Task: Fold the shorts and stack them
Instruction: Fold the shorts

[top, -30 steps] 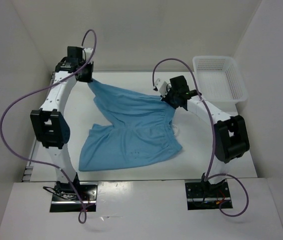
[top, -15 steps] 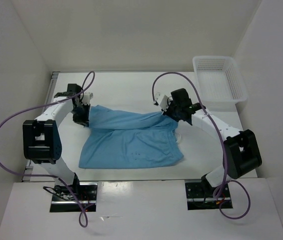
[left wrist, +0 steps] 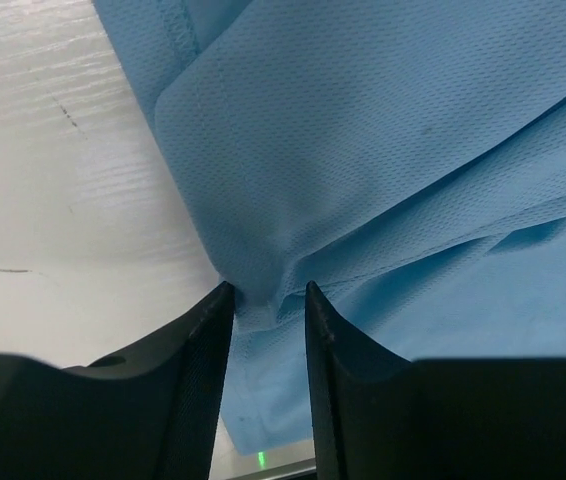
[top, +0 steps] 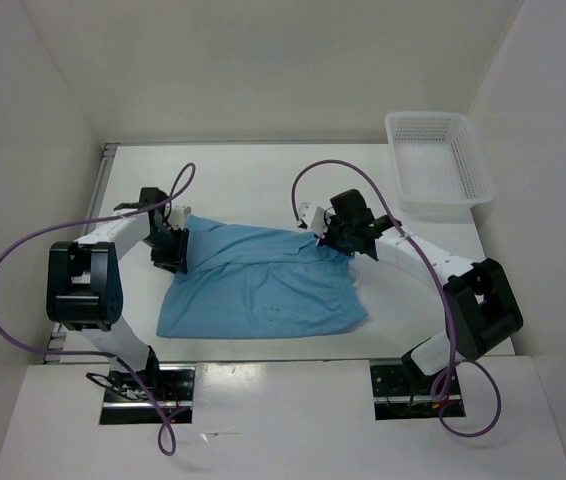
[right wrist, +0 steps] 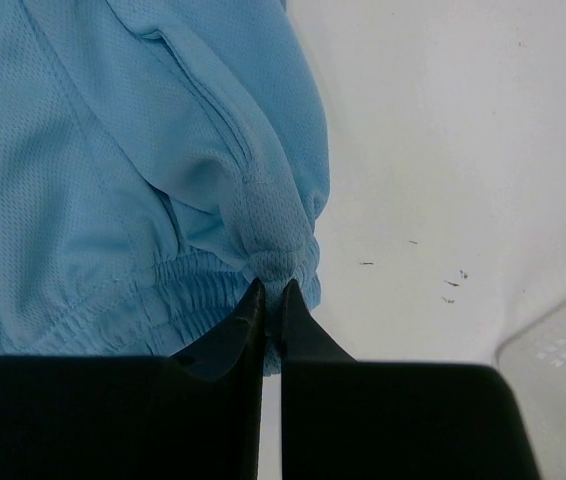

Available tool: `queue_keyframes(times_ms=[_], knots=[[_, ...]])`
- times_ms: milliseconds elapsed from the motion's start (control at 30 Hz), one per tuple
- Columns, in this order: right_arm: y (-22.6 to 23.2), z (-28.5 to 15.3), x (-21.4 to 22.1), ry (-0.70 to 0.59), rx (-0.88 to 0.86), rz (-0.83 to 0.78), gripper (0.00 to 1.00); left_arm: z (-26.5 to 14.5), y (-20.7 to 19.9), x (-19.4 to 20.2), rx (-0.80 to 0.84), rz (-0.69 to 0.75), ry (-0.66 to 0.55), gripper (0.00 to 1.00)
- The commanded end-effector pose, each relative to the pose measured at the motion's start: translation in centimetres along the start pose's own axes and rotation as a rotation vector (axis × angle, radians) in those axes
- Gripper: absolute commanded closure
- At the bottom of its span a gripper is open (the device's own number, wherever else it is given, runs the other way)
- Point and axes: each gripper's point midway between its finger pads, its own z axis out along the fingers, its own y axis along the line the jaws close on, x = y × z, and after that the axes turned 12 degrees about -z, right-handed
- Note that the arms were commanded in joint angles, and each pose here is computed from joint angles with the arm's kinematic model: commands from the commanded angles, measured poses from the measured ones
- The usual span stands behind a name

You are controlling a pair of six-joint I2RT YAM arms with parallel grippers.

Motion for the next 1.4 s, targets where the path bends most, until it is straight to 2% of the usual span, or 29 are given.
queue_keyframes(times_ms=[0,233,267,300,367,467,500,700,833,867,967,1100,1167,1300,1333,1367], knots=[[-1.0,-0.7,-1.7,-0.06,0.051,-0.043,1.0,0.3,-0.7,-0.2,0.048,0.009,-0.019,0.57],[-0.9,-0.4,-1.6,-0.055,0.043,-0.042,1.0,1.4,0.9,0.1,-0.029,0.004,-0.008,0.56],[-0.9,-0.4,-1.6,-0.055,0.043,-0.042,1.0,1.2,0.8,-0.3,-0.028,0.006,-0.019,0.6],[-0.9,-0.4,-1.6,-0.055,0.043,-0.042,1.0,1.0,0.9,-0.8,-0.028,-0.001,-0.032,0.72],[-0.9,-0.4,-1.6,-0.054,0.043,-0.052,1.0,0.7,0.9,-1.1,-0.028,0.0,-0.035,0.84],[-0.8,-0.2,-1.5,-0.049,0.036,-0.051,1.0,0.0,0.6,-2.3,-0.024,0.005,-0.062,0.98],[-0.8,-0.2,-1.5,-0.049,0.036,-0.051,1.0,-0.2,0.5,-2.5,-0.024,0.005,-0.065,1.0],[-2.5,-0.9,-1.6,-0.03,0.099,-0.059,1.0,-3.7,0.3,-6.1,-0.035,0.002,-0.163,1.0],[-4.6,-2.4,-2.8,-0.046,0.159,-0.058,1.0,-7.7,0.6,-8.7,-0.044,-0.016,-0.243,1.0],[-5.0,-3.1,-3.1,-0.06,0.179,-0.058,1.0,-9.7,0.4,-10.1,-0.041,-0.016,-0.297,1.0],[-6.4,-5.9,-4.0,-0.092,0.24,-0.066,1.0,-13.9,-0.5,-10.6,0.003,-0.019,-0.352,1.0],[-5.5,-10.0,-4.9,-0.173,0.238,-0.131,1.0,-16.4,-1.2,-7.4,0.031,-0.028,-0.32,1.0],[-2.6,-10.3,-4.1,-0.174,0.158,-0.166,1.0,-15.8,-1.4,-3.6,0.047,-0.048,-0.22,1.0],[2.4,-11.3,-3.1,-0.193,0.017,-0.29,1.0,-13.7,-1.8,4.8,0.092,-0.116,0.059,1.0],[3.5,-11.7,-3.5,-0.213,-0.005,-0.334,1.0,-13.4,-1.7,5.9,0.09,-0.121,0.079,1.0],[5.2,-11.1,-2.7,-0.194,-0.062,-0.359,1.0,-12.1,-1.4,7.7,0.084,-0.14,0.147,1.0]])
